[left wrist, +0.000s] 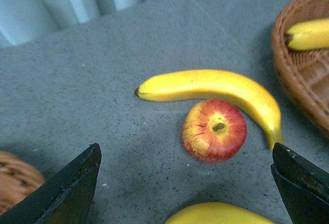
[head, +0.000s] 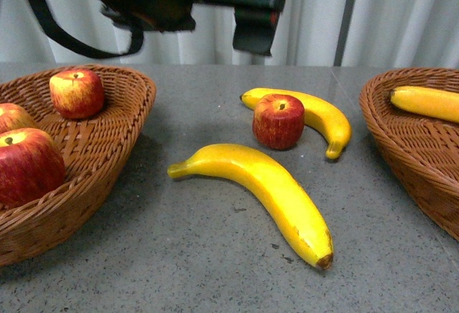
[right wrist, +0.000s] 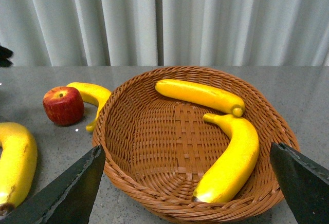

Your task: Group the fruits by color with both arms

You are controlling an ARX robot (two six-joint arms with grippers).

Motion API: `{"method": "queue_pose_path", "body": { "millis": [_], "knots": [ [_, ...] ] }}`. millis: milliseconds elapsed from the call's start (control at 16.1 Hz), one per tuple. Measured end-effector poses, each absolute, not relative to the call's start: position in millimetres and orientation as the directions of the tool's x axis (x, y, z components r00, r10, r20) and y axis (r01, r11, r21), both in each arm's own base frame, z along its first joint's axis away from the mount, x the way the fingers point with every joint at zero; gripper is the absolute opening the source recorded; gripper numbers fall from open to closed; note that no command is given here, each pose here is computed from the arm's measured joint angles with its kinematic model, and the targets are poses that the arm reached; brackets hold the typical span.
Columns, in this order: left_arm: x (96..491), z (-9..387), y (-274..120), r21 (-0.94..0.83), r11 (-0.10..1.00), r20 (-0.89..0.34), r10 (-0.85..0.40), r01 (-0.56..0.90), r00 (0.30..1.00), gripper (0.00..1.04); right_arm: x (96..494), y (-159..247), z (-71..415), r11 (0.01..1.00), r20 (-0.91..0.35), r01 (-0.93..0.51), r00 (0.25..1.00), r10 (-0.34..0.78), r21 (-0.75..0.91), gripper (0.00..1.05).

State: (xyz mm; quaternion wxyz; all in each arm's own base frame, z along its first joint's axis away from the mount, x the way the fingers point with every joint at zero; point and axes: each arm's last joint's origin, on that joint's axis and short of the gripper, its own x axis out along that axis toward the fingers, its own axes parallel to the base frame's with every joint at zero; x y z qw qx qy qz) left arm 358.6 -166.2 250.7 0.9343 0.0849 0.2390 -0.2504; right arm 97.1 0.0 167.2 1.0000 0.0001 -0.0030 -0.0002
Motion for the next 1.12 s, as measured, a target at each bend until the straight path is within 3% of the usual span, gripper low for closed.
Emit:
{"method": "queue_pose_path", "body": {
  "millis": [248, 497, 683, 869, 993, 1117],
  "knots": [
    [404.7, 212.1, -195.6, 0.083, 0.807, -0.564, -0.445, 0.585, 0.695, 0.98, 97.1, 0.0, 167.2, 1.000, 0.006, 0.000, 1.000, 0.000, 0.000, 0.98],
    [418.6, 185.6, -236.6, 0.077, 0.727, -0.594, -0.516, 0.682, 0.617, 0.98, 97.1, 0.0, 167.2, 1.000, 0.006, 0.000, 1.000, 0.000, 0.000, 0.98],
    [425.0, 179.3, -228.6, 0.104, 0.758, -0.609, -0.464, 0.644, 0.643, 0.98, 97.1, 0.0, 167.2, 1.000, 0.006, 0.000, 1.000, 0.000, 0.000, 0.98],
    [428.2, 165.5, -225.3, 0.080, 0.752, -0.631, -0.470, 0.654, 0.618, 0.98, 97.1, 0.0, 167.2, 1.000, 0.006, 0.000, 1.000, 0.000, 0.000, 0.98],
    [426.9, 153.1, -225.0, 0.069, 0.749, -0.653, -0.466, 0.659, 0.597, 0.74, 97.1, 0.0, 167.2, 1.000, 0.006, 0.000, 1.000, 0.000, 0.000, 0.98],
    [427.3, 158.5, -222.9, 0.074, 0.756, -0.643, -0.462, 0.651, 0.610, 0.67, 97.1, 0.0, 167.2, 1.000, 0.006, 0.000, 1.000, 0.000, 0.000, 0.98]
  ]
}}
